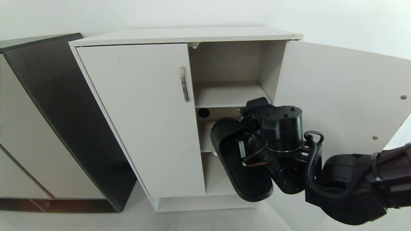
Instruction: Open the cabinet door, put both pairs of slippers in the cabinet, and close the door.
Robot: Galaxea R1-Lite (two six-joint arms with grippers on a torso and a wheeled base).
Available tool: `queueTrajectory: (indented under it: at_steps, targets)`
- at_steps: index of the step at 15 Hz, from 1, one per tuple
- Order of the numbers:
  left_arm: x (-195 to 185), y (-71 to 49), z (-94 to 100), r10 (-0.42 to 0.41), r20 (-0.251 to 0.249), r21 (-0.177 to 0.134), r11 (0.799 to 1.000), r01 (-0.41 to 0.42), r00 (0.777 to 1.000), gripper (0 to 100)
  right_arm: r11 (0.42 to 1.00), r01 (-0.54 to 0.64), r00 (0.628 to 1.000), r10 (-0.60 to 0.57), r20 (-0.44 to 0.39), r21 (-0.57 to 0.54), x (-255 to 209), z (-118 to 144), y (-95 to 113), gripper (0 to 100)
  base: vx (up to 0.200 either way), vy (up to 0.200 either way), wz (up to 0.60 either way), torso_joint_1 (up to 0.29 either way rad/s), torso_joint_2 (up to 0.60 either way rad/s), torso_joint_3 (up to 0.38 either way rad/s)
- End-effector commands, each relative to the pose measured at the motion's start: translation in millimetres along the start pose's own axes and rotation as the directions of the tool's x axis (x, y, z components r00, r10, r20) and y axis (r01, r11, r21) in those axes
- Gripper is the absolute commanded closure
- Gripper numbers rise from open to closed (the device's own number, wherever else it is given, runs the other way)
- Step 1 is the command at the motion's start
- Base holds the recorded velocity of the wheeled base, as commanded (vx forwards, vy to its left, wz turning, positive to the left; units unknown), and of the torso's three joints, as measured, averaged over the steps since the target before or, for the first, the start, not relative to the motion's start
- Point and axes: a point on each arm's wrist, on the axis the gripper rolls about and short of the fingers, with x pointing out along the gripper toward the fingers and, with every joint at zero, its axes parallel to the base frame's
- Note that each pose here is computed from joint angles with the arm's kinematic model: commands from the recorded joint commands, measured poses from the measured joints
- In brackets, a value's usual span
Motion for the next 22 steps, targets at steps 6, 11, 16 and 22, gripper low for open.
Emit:
queueTrajectory:
  at_steps: [6, 11, 16, 22]
  targets:
    - [0, 0.0, 0.0, 0.000, -0.001, 0.000, 1.000, 0.000, 1.000, 100, 0.989, 0.096, 0.995, -0.100, 0.026, 0.113, 4, 57, 17, 100, 0.000, 0.000, 0.00, 0.000, 0.00, 0.000]
    - [0, 0.0, 0.0, 0.000, 0.000, 0.000, 1.000, 0.000, 1.000, 100, 0.981, 0.087, 0.996, -0.084, -0.023, 0.172, 7, 47, 20, 100, 0.000, 0.000, 0.00, 0.000, 0.00, 0.000]
    - [0, 0.0, 0.0, 0.000, -0.001, 0.000, 1.000, 0.000, 1.000, 100, 0.983, 0.089, 0.996, -0.084, -0.034, 0.158, 12, 43, 21, 100, 0.000, 0.000, 0.00, 0.000, 0.00, 0.000]
    - [0, 0.0, 0.0, 0.000, -0.001, 0.000, 1.000, 0.000, 1.000, 100, 0.984, 0.090, 0.996, -0.086, -0.031, 0.157, 12, 44, 20, 100, 0.167, 0.000, 0.00, -0.001, 0.00, 0.003]
